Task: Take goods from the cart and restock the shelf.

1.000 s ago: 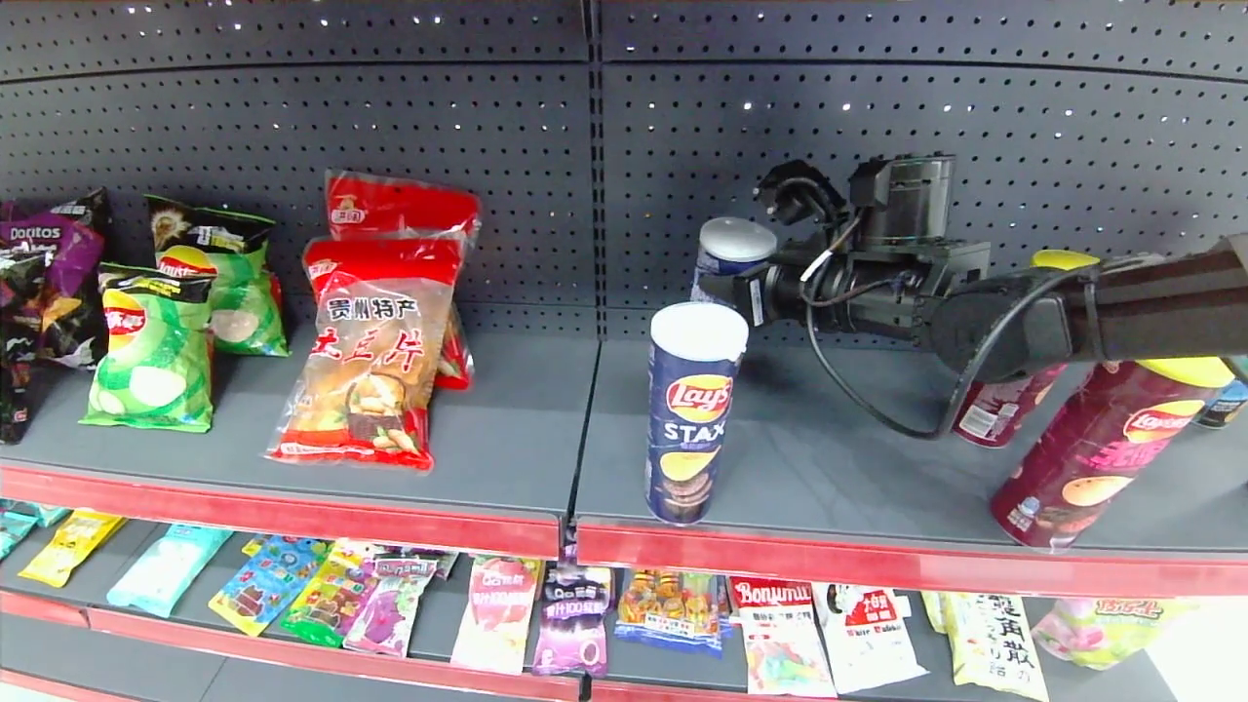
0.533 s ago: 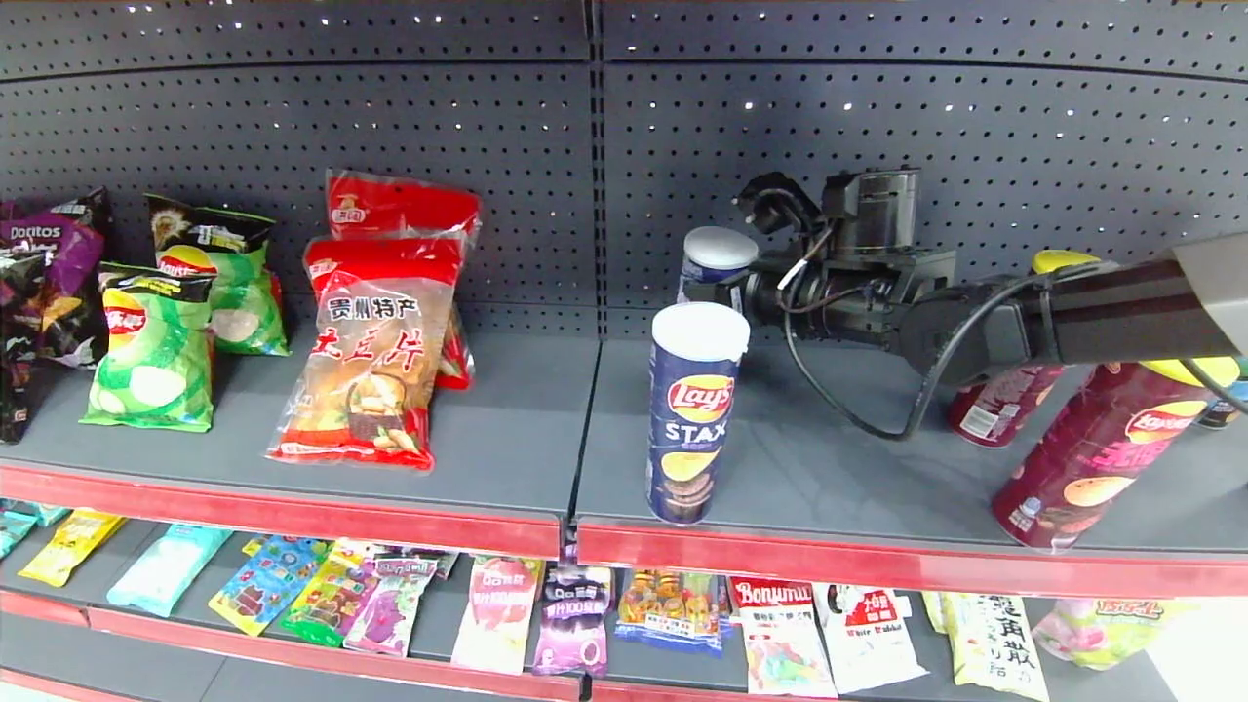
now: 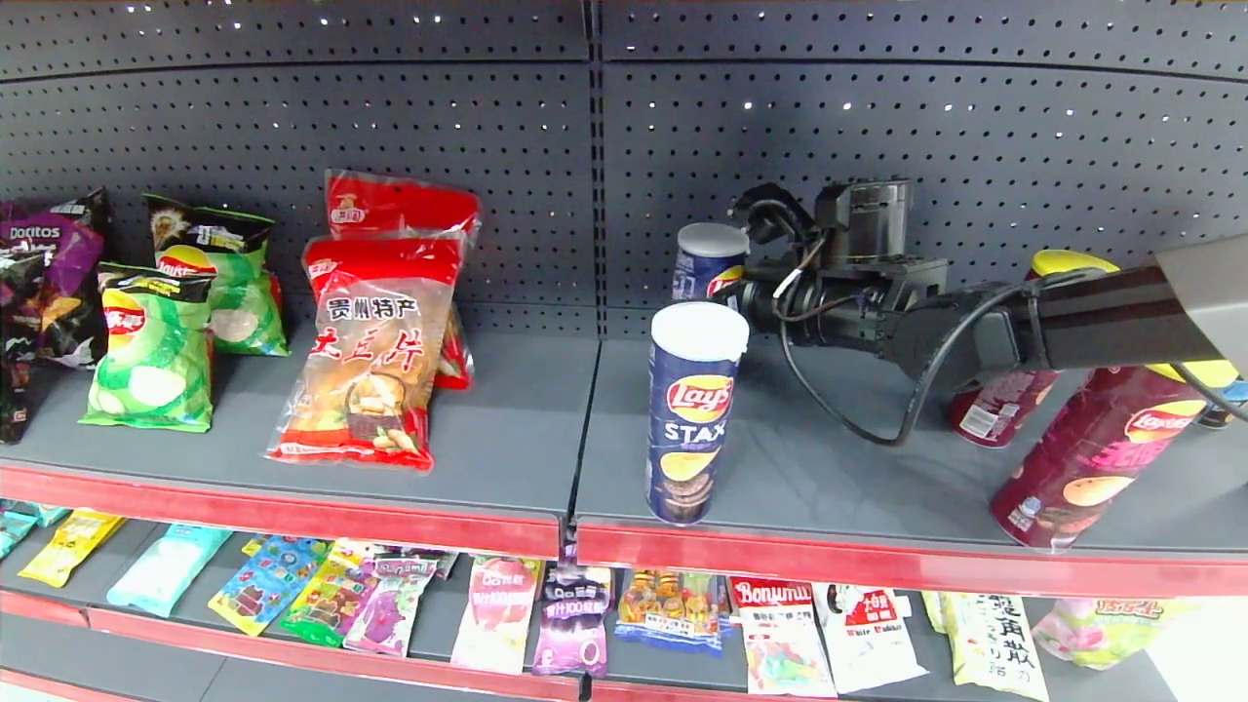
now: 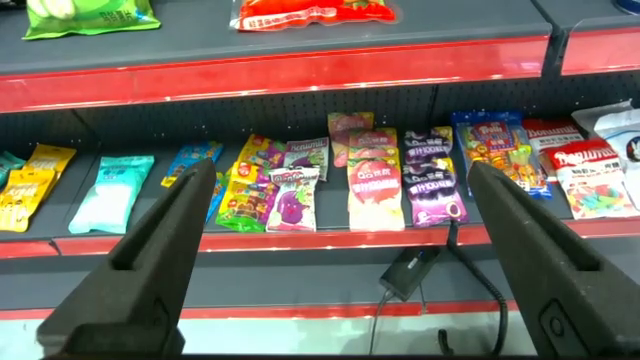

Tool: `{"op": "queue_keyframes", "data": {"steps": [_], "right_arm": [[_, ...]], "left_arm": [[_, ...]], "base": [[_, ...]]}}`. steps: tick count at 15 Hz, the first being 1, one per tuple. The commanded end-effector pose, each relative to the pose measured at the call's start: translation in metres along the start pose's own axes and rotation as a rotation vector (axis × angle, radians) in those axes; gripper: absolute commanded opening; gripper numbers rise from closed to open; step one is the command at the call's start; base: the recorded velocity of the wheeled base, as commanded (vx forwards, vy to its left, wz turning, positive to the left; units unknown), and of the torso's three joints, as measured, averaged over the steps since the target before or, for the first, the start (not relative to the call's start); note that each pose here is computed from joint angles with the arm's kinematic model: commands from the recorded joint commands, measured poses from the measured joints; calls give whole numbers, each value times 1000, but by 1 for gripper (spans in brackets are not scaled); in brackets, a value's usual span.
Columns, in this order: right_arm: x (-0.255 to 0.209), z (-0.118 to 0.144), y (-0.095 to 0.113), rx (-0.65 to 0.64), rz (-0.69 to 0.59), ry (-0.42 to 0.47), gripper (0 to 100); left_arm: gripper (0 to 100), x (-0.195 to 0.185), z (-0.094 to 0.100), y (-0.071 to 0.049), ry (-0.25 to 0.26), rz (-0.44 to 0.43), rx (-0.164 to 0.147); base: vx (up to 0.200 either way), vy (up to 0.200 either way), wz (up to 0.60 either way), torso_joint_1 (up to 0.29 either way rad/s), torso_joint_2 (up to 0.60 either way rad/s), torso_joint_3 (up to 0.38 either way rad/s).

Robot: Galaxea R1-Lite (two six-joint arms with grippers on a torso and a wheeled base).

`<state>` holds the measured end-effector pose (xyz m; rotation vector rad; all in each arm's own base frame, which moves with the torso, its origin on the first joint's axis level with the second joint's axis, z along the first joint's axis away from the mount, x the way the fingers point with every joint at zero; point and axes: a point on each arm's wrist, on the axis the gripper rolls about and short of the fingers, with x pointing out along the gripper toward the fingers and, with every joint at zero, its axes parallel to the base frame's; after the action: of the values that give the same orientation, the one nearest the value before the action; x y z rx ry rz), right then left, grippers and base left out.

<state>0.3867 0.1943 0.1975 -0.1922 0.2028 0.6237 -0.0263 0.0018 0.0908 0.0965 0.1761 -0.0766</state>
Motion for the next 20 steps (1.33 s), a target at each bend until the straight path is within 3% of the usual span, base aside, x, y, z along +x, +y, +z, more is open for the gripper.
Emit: {"op": "queue_keyframes", "data": {"steps": [1,6,20], "right_arm": [[-1,1,1,-2,2,-5,100],[-5,5,1,-1,-15,-10,100],[-120,0,14,40,-107,45,100]], "left_arm": [[100,0,0,0,3,-1,0],[100,0,0,0,3,-1,0],[100,0,0,0,6,-8,2]], "base": [[0,0,0,0,0,0],[0,0,0,0,0,0],[0,0,0,0,0,0]]}}
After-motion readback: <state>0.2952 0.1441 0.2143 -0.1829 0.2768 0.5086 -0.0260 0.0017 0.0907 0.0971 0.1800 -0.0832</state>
